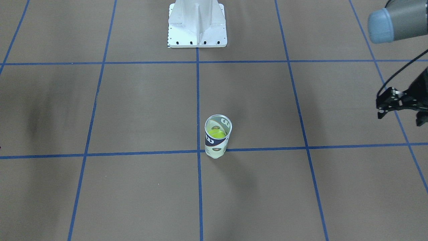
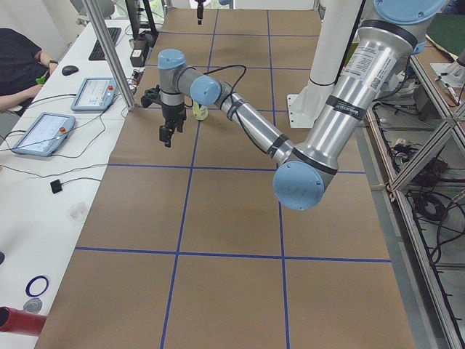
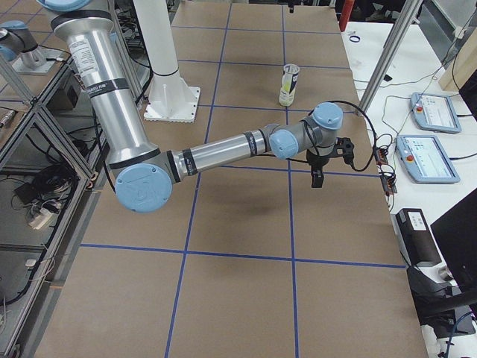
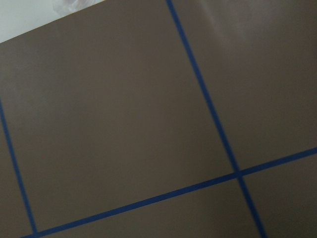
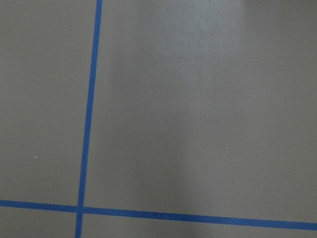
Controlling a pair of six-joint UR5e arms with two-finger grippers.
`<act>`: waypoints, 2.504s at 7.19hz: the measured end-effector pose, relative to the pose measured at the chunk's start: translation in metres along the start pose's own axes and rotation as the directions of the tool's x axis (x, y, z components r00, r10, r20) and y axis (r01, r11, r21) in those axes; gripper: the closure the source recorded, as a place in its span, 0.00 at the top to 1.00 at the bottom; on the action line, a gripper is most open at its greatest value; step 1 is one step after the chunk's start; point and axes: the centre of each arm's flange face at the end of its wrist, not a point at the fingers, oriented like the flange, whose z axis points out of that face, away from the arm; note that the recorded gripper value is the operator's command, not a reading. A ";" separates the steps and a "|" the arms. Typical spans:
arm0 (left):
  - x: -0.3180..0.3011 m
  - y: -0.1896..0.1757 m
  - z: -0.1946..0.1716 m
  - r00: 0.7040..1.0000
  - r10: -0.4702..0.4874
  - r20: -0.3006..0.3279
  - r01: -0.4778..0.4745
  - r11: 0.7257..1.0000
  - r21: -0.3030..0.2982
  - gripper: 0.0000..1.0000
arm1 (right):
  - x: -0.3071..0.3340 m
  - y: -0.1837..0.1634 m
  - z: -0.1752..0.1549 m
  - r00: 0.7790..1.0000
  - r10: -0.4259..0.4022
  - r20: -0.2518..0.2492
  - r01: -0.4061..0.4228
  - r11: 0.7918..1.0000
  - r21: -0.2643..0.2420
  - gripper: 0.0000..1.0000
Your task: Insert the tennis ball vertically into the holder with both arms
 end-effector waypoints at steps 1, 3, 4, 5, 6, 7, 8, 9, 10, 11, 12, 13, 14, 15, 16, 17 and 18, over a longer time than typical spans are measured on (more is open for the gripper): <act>-0.043 0.019 0.015 1.000 -0.030 0.007 0.031 0.999 -0.038 1.00 | 0.033 0.012 -0.001 0.999 -0.037 -0.023 0.037 0.999 -0.002 0.99; -0.097 0.054 0.036 0.993 -0.116 -0.008 0.115 0.989 -0.090 1.00 | 0.121 0.046 -0.012 0.994 -0.104 -0.043 0.103 0.994 -0.017 0.99; -0.116 0.070 0.050 0.990 -0.134 -0.037 0.129 0.984 -0.119 1.00 | 0.157 0.070 -0.016 0.995 -0.093 -0.027 0.092 0.995 -0.025 0.99; -0.136 0.086 0.061 0.990 -0.124 -0.064 0.114 0.983 -0.140 1.00 | 0.180 0.090 -0.017 0.997 -0.079 0.005 0.080 0.996 -0.030 0.99; -0.157 0.103 0.066 0.987 -0.128 -0.093 0.113 0.982 -0.150 1.00 | 0.190 0.100 -0.018 0.997 -0.069 0.023 0.070 0.997 -0.032 0.99; -0.177 0.118 0.068 0.979 -0.157 -0.127 0.138 0.979 -0.149 1.00 | 0.195 0.105 -0.018 0.998 -0.065 0.028 0.065 0.997 -0.033 0.99; -0.191 0.131 0.067 0.971 -0.186 -0.149 0.165 0.976 -0.145 1.00 | 0.197 0.107 -0.018 0.998 -0.063 0.030 0.064 0.997 -0.034 0.99; -0.200 0.140 0.065 0.966 -0.208 -0.156 0.186 0.972 -0.142 1.00 | 0.197 0.108 -0.018 0.998 -0.062 0.029 0.063 0.997 -0.034 0.99; -0.207 0.150 0.066 0.961 -0.229 -0.157 0.207 0.968 -0.145 1.00 | 0.198 0.108 -0.018 0.998 -0.061 0.025 0.062 0.998 -0.034 0.99; -0.213 0.163 0.070 0.957 -0.245 -0.157 0.222 0.963 -0.150 1.00 | 0.200 0.108 -0.017 0.998 -0.057 0.012 0.058 0.998 -0.034 0.99; -0.216 0.177 0.072 0.955 -0.253 -0.157 0.231 0.962 -0.149 1.00 | 0.203 0.109 -0.016 0.999 -0.049 0.000 0.049 0.998 -0.039 0.99; -0.216 0.191 0.074 0.953 -0.259 -0.157 0.237 0.961 -0.144 1.00 | 0.207 0.112 -0.012 0.999 -0.036 -0.004 0.036 0.998 -0.049 0.99; -0.212 0.201 0.073 0.950 -0.270 -0.155 0.250 0.958 -0.138 1.00 | 0.211 0.118 -0.009 1.000 -0.025 -0.003 0.025 0.998 -0.058 0.99; -0.207 0.206 0.069 0.941 -0.297 -0.163 0.278 0.952 -0.132 1.00 | 0.214 0.123 -0.007 1.000 -0.017 -0.003 0.017 0.998 -0.065 0.99; -0.202 0.210 0.068 0.928 -0.324 -0.186 0.306 0.944 -0.122 1.00 | 0.216 0.126 -0.005 1.000 -0.012 -0.002 0.011 0.998 -0.069 0.99; -0.200 0.216 0.070 0.920 -0.335 -0.203 0.320 0.942 -0.106 1.00 | 0.218 0.128 -0.004 1.000 -0.009 -0.002 0.009 0.997 -0.071 0.99; -0.199 0.219 0.072 0.916 -0.342 -0.209 0.331 0.939 -0.090 1.00 | 0.218 0.130 -0.004 1.000 -0.007 0.000 0.007 0.997 -0.071 0.99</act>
